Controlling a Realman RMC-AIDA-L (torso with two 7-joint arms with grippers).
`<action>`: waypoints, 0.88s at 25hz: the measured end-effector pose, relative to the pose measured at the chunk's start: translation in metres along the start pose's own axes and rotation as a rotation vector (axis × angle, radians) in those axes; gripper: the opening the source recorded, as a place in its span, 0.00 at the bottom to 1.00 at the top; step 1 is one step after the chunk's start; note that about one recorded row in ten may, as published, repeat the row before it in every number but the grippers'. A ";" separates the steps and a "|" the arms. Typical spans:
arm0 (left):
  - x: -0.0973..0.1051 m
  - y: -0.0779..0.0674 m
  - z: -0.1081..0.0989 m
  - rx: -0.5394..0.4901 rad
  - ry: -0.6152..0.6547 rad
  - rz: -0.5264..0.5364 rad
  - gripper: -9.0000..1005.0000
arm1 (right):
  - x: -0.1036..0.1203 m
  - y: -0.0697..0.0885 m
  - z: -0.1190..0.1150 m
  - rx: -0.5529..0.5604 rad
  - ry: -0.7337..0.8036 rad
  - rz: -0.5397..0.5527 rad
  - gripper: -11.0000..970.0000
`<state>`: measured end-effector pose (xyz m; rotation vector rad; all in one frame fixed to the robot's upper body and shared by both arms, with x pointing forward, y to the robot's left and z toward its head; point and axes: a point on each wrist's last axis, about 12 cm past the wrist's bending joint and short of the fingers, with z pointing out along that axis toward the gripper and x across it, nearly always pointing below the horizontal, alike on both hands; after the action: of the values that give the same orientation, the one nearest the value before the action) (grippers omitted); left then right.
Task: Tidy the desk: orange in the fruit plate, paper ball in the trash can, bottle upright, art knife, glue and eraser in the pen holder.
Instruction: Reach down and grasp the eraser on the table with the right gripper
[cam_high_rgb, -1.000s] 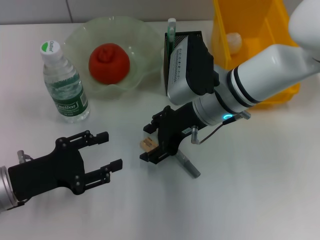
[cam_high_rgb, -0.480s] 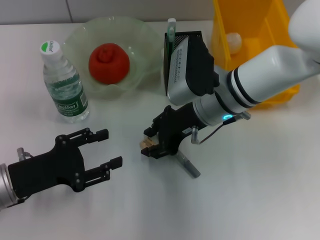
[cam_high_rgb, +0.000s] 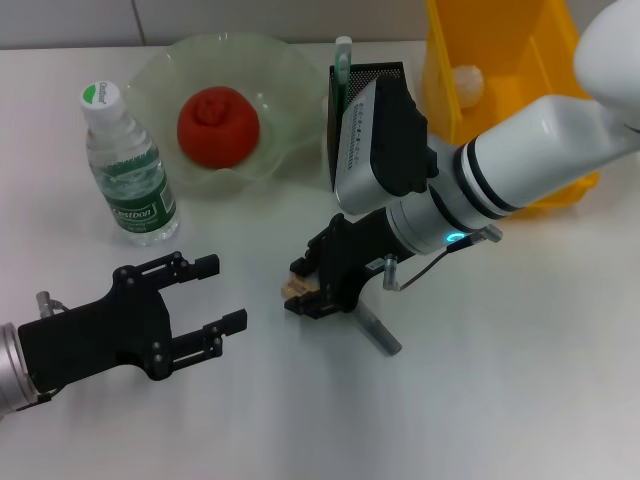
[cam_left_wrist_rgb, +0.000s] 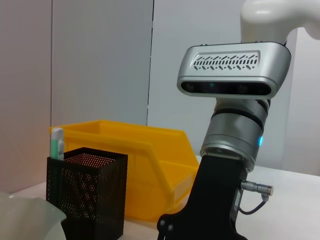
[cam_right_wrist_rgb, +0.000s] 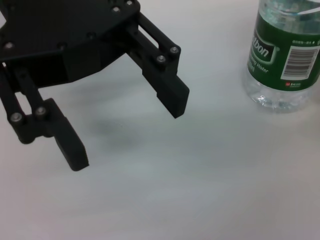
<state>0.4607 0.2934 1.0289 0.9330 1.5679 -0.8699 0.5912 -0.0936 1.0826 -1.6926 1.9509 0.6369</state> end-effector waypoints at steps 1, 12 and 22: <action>0.000 0.000 0.000 0.000 0.000 0.000 0.69 | 0.000 0.000 0.000 0.000 0.000 0.000 0.44; -0.001 0.001 0.001 -0.002 -0.005 0.003 0.69 | 0.000 0.000 0.000 -0.001 -0.003 0.003 0.35; -0.001 0.000 0.002 0.001 -0.006 0.003 0.70 | 0.002 0.003 0.002 -0.009 0.013 -0.001 0.33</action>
<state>0.4614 0.2914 1.0291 0.9327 1.5608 -0.8705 0.5878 -0.0934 1.0796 -1.7075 1.9588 0.6369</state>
